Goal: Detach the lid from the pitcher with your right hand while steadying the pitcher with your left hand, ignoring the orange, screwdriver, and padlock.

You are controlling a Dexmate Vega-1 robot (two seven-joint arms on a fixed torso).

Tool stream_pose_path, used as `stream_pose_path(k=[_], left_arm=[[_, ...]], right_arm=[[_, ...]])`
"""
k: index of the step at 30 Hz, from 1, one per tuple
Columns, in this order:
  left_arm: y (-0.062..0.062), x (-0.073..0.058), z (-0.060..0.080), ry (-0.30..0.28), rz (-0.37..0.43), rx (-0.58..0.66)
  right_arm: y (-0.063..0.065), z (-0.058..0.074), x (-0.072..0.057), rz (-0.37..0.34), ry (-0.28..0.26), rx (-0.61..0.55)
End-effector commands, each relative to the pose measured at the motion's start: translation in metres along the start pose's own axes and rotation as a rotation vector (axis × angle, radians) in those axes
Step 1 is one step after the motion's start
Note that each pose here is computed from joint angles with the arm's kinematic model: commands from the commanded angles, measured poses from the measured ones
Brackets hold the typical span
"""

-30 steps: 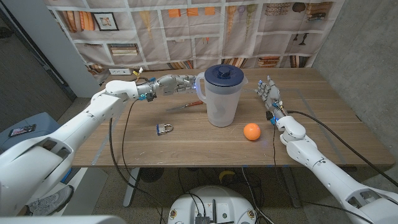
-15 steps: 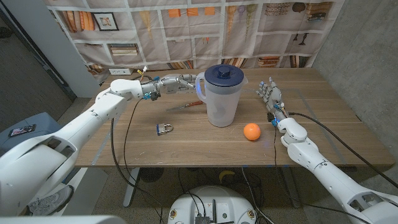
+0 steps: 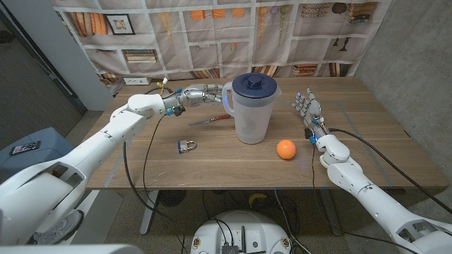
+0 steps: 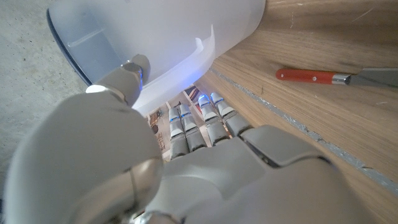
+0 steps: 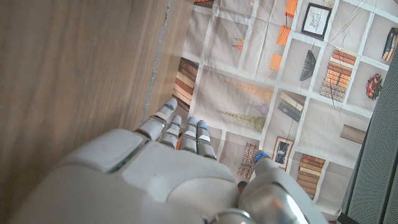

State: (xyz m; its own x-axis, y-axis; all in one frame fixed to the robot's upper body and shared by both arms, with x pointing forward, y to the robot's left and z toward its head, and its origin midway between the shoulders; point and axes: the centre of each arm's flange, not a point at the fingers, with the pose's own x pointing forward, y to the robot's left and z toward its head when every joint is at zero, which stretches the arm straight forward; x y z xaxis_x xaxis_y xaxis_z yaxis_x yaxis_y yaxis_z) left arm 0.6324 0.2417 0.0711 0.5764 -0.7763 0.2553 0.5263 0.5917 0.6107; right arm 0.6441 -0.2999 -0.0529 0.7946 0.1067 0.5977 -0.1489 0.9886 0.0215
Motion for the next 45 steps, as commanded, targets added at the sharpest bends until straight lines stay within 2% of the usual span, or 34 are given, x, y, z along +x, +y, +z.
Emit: stream_pose_path(k=[1,12,45], left_arm=[[-0.005,-0.001,-0.005,-0.006,0.115,-0.008],[-0.010,0.007,-0.010,-0.012,0.128,-0.041],[-0.018,0.012,-0.012,-0.018,0.150,-0.082]], right_arm=[[-0.002,-0.001,-0.001,-0.006,0.001,0.004],[-0.004,-0.001,-0.002,-0.010,0.000,0.004],[-0.010,-0.004,-0.009,-0.025,0.009,0.013]])
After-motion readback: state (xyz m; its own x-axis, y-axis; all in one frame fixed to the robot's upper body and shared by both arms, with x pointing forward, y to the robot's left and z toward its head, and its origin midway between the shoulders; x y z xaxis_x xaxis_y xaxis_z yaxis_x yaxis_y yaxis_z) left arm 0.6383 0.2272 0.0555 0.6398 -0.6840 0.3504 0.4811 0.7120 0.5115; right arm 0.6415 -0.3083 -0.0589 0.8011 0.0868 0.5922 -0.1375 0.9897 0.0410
